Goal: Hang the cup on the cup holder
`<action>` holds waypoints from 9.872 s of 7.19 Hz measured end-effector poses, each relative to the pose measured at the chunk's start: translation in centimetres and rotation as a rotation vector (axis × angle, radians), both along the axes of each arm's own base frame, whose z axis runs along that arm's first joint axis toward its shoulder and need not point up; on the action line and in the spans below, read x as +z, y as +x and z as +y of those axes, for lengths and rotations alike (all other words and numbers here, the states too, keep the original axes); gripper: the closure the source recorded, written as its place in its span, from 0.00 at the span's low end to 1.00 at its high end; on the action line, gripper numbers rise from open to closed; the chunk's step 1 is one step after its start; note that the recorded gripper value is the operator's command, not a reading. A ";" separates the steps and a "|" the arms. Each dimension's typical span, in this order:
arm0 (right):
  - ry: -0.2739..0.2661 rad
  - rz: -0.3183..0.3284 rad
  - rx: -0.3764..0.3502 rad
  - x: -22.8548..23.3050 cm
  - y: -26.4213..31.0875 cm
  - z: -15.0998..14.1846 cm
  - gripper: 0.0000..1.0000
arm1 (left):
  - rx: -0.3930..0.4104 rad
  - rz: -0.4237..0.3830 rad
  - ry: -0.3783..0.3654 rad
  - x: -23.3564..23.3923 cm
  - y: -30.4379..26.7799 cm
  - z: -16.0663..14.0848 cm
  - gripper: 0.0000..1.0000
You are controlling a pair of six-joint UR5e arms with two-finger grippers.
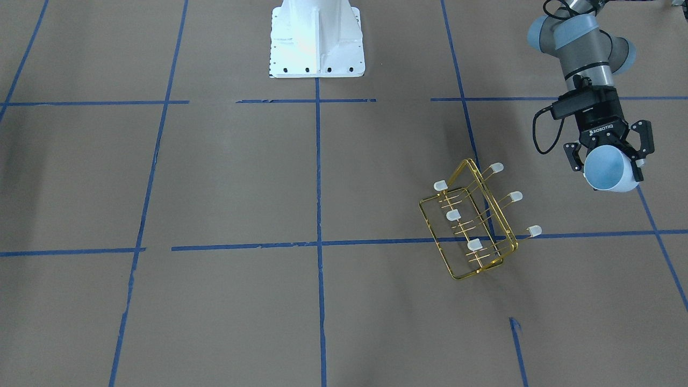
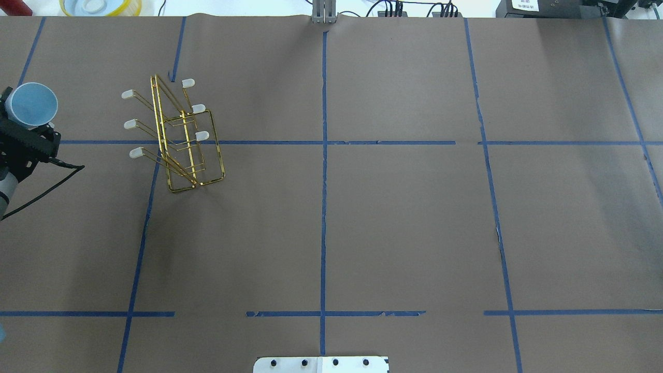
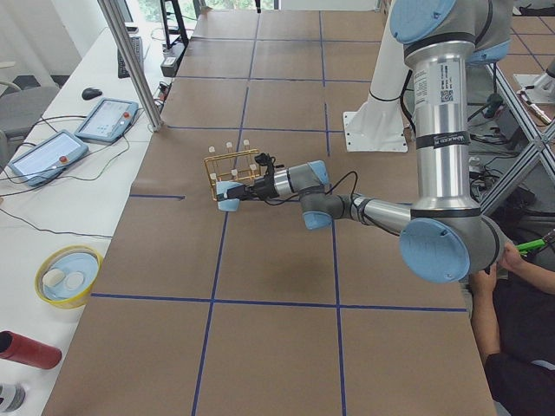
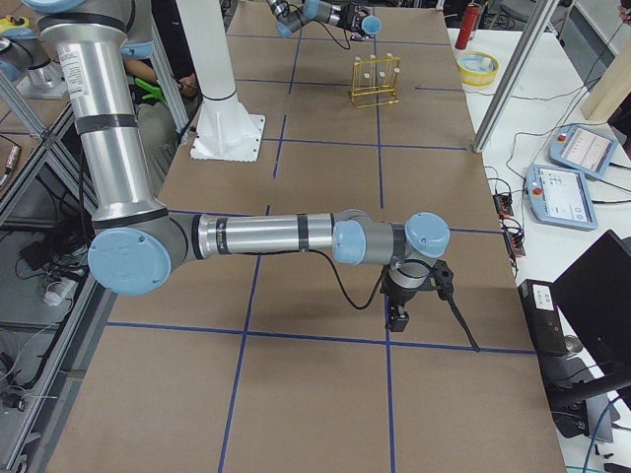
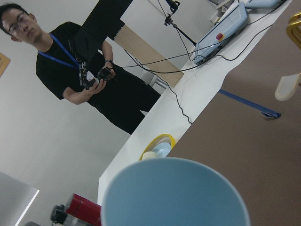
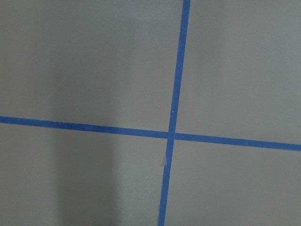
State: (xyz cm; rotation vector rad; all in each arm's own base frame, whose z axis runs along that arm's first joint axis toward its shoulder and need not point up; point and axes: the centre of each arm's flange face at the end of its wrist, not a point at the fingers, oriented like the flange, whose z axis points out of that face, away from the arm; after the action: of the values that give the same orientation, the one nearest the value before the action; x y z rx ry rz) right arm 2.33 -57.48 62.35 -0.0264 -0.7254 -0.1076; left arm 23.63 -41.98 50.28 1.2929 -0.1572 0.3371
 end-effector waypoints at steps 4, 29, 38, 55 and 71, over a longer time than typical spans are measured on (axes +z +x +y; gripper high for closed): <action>0.000 0.000 0.000 0.0 0.0 0.0 0.00 | -0.014 -0.468 0.094 -3.0 0.3 1.6 1.00; 0.000 0.000 0.000 0.0 0.0 0.0 0.00 | -0.110 -1.457 0.068 -5.1 18.9 5.2 1.00; 0.000 0.000 0.000 0.0 0.0 0.0 0.00 | -0.105 -1.450 0.072 -4.5 21.8 4.5 1.00; 0.000 0.000 0.000 0.0 0.0 0.0 0.00 | -0.196 -0.974 0.155 -4.0 9.4 8.3 0.00; 0.000 0.000 0.000 0.0 0.0 0.0 0.00 | 0.395 1.047 -0.513 -2.8 1.0 7.7 0.00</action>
State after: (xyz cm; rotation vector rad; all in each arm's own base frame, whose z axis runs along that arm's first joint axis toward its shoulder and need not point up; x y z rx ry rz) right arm 2.33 -57.48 62.36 -0.0263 -0.7254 -0.1080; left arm 24.65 -34.27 47.51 0.8417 1.0182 -0.0089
